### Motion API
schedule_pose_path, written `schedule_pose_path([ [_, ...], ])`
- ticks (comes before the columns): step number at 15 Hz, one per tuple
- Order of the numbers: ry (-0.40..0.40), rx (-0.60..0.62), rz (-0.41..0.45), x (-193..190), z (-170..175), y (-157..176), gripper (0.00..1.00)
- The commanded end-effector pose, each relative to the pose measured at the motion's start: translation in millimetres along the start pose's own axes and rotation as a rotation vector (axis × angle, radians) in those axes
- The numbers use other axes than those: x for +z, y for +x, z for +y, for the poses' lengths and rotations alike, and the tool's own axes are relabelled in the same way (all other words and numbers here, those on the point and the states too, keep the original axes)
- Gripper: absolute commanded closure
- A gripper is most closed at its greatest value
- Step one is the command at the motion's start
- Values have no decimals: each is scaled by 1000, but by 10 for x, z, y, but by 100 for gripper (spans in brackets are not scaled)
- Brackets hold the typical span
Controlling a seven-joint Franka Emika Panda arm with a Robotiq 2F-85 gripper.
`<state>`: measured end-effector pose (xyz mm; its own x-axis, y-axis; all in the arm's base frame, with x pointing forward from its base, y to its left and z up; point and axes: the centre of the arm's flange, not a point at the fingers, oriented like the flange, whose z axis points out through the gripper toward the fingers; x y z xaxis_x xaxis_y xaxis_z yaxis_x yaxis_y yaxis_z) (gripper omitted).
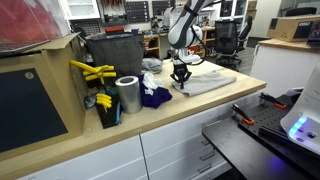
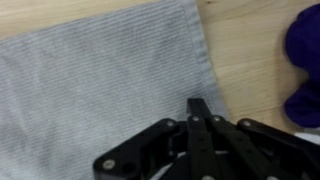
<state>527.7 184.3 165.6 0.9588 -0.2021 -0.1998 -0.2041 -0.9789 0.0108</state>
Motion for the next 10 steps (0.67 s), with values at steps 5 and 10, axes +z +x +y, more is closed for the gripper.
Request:
schedule_pose_path([
  [5, 95, 7, 8, -709, 578, 231, 36],
  [10, 103, -3, -84, -739, 1450, 438, 1],
])
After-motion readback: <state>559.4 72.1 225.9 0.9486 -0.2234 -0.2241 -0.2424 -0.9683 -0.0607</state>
